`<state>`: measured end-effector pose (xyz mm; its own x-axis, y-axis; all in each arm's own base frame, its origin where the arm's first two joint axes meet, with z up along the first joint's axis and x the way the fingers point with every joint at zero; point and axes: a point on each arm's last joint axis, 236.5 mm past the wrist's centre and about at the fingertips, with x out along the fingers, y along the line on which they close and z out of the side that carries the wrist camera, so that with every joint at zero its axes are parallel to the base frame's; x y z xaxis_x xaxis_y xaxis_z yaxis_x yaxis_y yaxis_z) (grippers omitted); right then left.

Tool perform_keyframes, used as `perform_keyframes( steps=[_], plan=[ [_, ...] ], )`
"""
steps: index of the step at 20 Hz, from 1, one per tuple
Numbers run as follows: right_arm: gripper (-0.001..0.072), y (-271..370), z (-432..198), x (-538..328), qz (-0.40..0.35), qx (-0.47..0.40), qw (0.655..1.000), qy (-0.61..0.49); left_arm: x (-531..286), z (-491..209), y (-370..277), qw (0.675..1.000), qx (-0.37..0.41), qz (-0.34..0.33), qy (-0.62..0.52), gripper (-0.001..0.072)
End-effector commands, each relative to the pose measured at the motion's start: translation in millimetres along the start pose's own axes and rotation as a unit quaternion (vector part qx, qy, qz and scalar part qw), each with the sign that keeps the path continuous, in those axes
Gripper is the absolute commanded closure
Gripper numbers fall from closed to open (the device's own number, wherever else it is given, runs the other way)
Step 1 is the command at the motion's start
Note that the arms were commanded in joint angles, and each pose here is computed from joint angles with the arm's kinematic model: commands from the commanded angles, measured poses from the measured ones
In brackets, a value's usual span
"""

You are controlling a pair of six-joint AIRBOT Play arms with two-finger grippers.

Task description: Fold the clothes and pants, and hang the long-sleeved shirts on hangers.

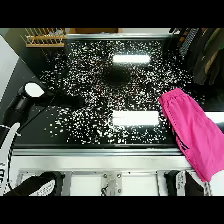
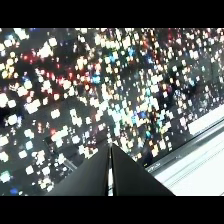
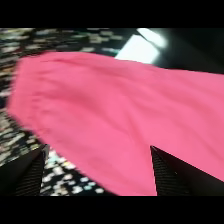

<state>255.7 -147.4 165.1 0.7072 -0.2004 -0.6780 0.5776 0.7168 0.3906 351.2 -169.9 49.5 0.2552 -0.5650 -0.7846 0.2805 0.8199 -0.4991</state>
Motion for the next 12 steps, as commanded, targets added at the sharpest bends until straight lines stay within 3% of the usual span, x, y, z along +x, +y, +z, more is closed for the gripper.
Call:
perform_keyframes(
  steps=[1, 2, 4, 5, 12],
  plan=[
    [0.0019, 83, -32, -11, 0.13, -0.072, 0.989, 0.026, 0, 0, 0, 1.0, 0.0, 0.0, -0.001, 0.0692],
    [0.0139, 94, -47, -10, 0.146, -0.088, 0.984, 0.049, 0, 0, 0, 1.0, 0.0, -0.001, -0.001, 0.0692],
    [0.0623, 111, -70, -7, 0.172, -0.115, 0.975, 0.08, 0, 0, 0, 1.0, 0.0, -0.001, -0.001, 0.0692],
    [0.0706, 118, -77, -7, 0.181, -0.124, 0.972, 0.088, 0, 0, 0, 1.0, 0.0, -0.001, -0.001, 0.0692],
    [0.0707, 126, -104, -8, 0.195, -0.146, 0.96, 0.138, 0, 0, -1, 1.0, 0.0, -0.001, -0.001, 0.0692]
  ],
)
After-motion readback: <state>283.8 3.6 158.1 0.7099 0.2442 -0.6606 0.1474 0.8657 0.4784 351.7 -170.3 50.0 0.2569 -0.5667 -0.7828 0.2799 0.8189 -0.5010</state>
